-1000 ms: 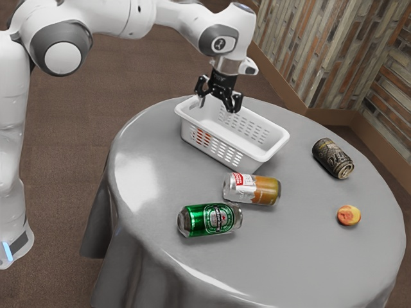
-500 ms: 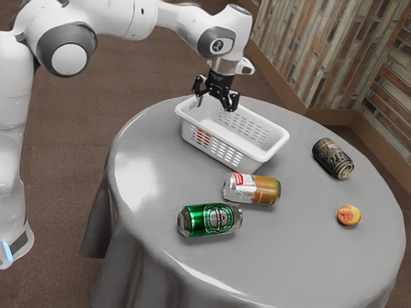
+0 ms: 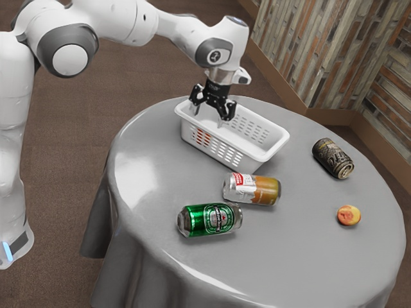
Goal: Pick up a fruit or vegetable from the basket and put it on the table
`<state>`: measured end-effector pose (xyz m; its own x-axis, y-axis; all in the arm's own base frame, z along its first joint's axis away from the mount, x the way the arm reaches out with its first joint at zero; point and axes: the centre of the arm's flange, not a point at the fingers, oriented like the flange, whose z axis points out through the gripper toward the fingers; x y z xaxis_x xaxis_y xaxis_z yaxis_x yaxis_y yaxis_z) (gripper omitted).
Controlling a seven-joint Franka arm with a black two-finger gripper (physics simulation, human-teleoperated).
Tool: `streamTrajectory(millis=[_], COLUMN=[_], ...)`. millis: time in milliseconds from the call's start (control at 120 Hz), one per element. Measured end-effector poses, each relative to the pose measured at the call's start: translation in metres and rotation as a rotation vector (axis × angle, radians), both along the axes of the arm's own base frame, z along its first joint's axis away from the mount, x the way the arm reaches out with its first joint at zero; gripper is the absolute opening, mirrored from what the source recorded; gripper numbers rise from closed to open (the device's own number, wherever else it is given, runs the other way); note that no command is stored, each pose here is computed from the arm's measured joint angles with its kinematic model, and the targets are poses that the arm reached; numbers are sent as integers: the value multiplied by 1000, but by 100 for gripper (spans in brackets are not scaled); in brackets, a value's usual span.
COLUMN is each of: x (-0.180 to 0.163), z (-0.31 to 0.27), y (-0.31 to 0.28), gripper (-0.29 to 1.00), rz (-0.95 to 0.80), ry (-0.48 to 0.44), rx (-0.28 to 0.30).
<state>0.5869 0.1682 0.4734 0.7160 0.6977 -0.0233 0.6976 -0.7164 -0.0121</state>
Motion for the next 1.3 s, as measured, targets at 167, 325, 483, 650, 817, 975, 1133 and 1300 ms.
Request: streamTrajectory(millis=[167,325,483,650,817,975,1133,1300], x=[-1,1,4,5,4,3,2,3], z=[-7,-14,-20,-25,-30,-35,-36,-34], y=[1,-1,1,1,-1,0,2,3], gripper=[70,70,70,70,70,70,70,67], rz=[-9,-17,-21,-28,-35,-39,-40,-41], ry=[-3,-7,-9,-18,-20,-18,-18,-23], rx=[-2,-8,-5,-1,-1,-2,-2,1])
